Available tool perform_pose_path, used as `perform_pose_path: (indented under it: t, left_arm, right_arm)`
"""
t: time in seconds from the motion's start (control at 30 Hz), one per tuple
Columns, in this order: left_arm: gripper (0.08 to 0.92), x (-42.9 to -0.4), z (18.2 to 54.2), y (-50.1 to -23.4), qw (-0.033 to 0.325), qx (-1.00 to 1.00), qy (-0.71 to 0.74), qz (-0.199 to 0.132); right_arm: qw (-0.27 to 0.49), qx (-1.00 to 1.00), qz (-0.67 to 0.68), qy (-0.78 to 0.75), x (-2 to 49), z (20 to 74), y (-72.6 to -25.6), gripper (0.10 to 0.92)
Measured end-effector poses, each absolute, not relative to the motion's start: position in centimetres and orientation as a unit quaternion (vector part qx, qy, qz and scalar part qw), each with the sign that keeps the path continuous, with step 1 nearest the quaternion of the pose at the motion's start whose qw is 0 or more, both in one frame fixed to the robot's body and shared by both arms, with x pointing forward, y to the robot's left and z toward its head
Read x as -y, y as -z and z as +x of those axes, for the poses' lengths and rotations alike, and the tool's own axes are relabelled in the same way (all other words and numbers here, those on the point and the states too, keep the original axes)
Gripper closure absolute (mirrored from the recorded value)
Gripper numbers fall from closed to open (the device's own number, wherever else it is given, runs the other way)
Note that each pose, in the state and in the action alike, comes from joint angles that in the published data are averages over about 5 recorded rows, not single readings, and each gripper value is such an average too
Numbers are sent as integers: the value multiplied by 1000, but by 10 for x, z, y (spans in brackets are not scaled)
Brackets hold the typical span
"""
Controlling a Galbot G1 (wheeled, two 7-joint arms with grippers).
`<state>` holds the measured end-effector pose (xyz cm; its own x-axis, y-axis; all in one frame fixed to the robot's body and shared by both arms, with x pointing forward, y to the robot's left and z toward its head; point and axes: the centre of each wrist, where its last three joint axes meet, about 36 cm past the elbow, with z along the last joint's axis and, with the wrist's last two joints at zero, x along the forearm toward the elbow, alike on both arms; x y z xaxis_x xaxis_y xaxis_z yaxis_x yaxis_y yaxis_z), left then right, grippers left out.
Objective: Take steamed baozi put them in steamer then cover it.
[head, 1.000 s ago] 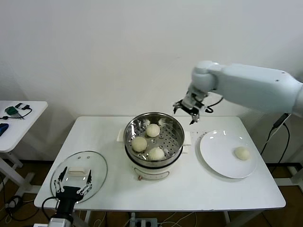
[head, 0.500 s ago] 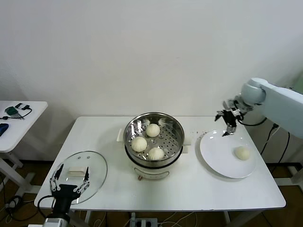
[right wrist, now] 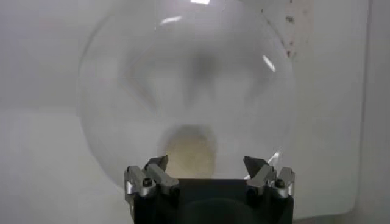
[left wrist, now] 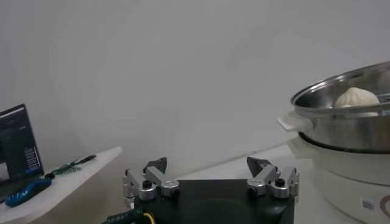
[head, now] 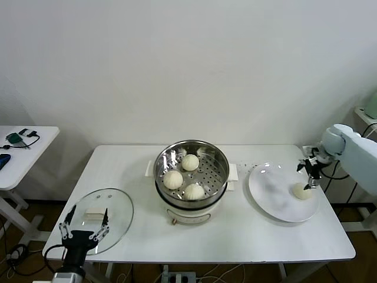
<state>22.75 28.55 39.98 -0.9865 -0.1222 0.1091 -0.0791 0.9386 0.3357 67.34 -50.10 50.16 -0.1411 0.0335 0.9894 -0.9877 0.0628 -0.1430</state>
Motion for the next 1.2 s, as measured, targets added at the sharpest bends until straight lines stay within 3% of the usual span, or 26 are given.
perform_pose_path:
  t: [0.73, 1.0, 1.2]
  left_arm:
    - [177, -283, 221, -402, 67, 982, 168, 51]
    - [177, -280, 220, -405, 63, 983, 165, 49]
    - [177, -280, 218, -405, 65, 983, 166, 49]
  right_arm:
    - [510, 542, 442, -501, 499, 682, -454, 202]
    - [514, 542, 439, -500, 504, 684, -457, 332]
    - [510, 548, 435, -501, 507, 686, -466, 350]
